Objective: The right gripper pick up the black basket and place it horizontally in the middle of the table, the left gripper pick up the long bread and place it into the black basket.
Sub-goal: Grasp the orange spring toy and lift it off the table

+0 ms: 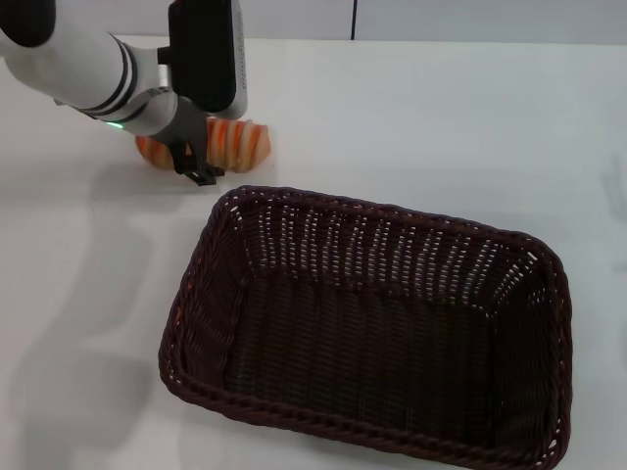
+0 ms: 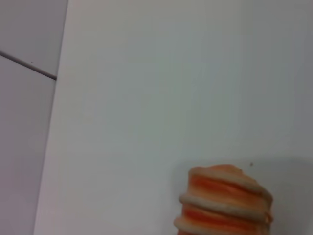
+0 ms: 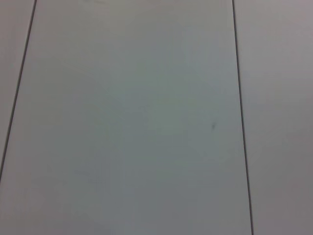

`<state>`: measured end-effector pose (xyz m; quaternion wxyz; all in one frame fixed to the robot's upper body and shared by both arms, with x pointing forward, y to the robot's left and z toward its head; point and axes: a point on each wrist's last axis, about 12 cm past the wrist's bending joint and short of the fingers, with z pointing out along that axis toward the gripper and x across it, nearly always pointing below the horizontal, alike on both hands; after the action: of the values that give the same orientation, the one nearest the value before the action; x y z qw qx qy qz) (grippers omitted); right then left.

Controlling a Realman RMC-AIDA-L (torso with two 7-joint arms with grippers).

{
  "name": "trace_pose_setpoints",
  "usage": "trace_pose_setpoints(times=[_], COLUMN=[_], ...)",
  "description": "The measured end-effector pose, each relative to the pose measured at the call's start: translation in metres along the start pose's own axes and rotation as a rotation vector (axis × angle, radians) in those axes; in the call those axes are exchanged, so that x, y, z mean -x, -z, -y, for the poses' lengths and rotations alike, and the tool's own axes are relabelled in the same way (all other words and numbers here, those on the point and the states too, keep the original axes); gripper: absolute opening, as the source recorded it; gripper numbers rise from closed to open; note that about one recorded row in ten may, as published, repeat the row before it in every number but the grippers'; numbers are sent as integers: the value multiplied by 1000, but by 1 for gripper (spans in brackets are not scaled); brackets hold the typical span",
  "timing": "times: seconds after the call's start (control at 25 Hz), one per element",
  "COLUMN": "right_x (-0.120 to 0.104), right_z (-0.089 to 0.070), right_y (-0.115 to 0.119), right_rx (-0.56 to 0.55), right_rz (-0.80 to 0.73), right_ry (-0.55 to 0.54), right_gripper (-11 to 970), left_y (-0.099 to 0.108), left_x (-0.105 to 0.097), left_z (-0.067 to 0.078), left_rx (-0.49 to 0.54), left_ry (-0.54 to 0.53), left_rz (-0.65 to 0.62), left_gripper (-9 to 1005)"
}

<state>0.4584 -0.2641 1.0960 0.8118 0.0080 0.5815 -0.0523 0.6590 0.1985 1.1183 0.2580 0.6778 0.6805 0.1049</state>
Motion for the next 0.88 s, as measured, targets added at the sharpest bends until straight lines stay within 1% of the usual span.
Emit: trace_pose_setpoints(times=[0.16,0.68,0.88], right_x=[1,5,5], right_z=[-2,-6,-6], right_y=[0,-4,-5], right_rx=[6,13,16], right_rz=[3,13,15], right_ry=[-5,-20,-21], right_gripper=[764,764,764], left_y=[-4,-5,-3], left_x=[-1,-6,-7], left_z=[1,2,1], left_rx=[19,24,23], left_ry=[-2,-4,4], left_rz=[-6,-21,-18], left_gripper=[763,749,583])
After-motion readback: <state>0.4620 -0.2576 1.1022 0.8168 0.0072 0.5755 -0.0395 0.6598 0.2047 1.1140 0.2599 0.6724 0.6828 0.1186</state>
